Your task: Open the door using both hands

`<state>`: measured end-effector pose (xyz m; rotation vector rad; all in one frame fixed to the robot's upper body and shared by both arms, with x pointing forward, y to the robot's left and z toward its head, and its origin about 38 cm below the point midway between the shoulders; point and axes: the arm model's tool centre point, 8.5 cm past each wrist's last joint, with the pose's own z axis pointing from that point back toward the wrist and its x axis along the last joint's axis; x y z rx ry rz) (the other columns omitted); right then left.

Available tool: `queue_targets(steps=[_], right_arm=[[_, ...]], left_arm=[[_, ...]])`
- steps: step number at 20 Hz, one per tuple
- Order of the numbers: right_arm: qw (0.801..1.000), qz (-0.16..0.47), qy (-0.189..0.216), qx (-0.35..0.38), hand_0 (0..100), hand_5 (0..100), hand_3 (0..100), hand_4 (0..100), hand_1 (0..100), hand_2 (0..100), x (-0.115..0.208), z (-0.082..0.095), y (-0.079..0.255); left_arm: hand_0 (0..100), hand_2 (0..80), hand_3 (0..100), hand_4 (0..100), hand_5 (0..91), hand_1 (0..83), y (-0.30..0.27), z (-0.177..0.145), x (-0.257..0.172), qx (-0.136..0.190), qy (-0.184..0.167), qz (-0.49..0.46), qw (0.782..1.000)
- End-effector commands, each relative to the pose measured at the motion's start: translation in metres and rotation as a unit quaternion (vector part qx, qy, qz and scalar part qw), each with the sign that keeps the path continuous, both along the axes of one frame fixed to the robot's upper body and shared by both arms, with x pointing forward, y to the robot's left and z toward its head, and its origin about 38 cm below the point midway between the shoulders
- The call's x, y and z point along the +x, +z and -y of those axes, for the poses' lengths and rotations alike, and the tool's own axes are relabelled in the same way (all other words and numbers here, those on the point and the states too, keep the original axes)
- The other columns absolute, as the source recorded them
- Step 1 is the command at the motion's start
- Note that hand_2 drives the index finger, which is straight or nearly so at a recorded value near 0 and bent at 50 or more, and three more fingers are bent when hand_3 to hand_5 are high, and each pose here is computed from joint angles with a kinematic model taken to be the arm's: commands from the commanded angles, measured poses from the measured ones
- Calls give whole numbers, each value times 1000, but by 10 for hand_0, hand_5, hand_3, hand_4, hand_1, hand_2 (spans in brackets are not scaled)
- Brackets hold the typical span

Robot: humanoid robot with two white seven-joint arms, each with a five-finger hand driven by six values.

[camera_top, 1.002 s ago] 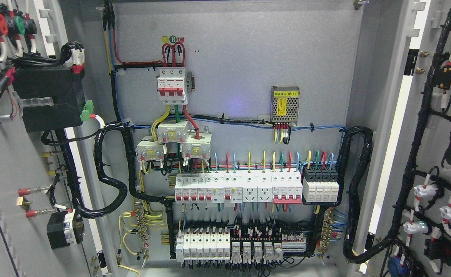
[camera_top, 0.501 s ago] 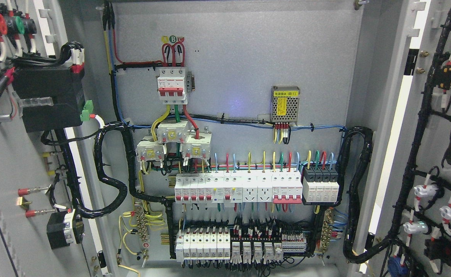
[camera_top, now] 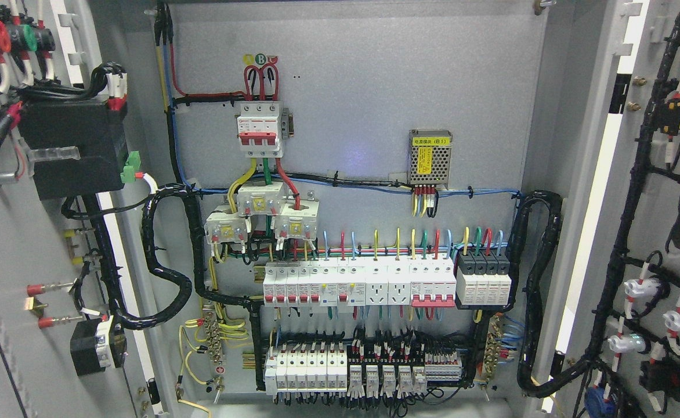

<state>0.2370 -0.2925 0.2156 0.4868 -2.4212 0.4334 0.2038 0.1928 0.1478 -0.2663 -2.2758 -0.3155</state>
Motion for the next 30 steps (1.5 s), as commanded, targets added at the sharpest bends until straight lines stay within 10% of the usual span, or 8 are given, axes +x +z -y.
queue_targets(steps=[1, 30], right_arm=[[999, 40, -12, -3, 107, 0, 0, 0, 0, 0, -4, 20, 16], [999, 18, -31, -14, 107, 0, 0, 0, 0, 0, -4, 71, 11]], left_arm=[[0, 0, 0, 31, 0, 0, 26, -5, 15, -10, 18, 62, 998], [0, 0, 0, 30, 0, 0, 38, -79, -5, -29, 110, 139, 984]])
